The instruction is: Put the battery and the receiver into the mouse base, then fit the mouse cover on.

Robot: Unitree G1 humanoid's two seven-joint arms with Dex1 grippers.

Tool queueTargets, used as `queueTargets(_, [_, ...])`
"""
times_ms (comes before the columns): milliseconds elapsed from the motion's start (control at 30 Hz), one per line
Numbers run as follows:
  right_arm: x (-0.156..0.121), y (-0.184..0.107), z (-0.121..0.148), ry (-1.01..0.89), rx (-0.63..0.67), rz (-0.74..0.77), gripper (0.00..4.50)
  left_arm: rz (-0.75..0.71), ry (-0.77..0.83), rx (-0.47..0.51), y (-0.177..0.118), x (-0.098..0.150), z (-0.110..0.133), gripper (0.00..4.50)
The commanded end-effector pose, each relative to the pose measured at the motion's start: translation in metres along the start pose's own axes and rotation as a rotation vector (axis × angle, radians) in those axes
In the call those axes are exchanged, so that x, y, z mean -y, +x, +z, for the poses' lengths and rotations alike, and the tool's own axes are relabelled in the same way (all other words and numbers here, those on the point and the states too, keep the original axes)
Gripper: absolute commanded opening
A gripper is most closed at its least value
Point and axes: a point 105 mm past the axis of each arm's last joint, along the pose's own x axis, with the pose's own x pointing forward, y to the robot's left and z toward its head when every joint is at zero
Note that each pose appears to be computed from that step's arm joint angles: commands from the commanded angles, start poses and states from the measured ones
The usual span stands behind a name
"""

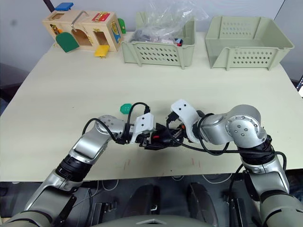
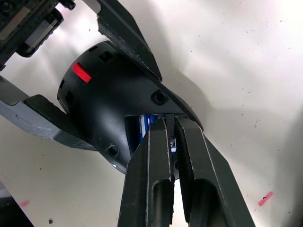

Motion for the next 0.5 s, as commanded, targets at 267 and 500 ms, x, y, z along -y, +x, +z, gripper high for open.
queueTargets(267, [-0.0012,-0.0051,-0.0005,-0.038,0.046,-0.022,0.0,-0.002,0.022,0.014,-0.0016,0.0,0.0055,2.96])
queueTargets(500, [-0.0004,-0.0067,0.0017,-0.048,0.083,-0.031,0.0,-0.003,0.019,0.012,-0.0009,0.0007,-0.0003,2.96])
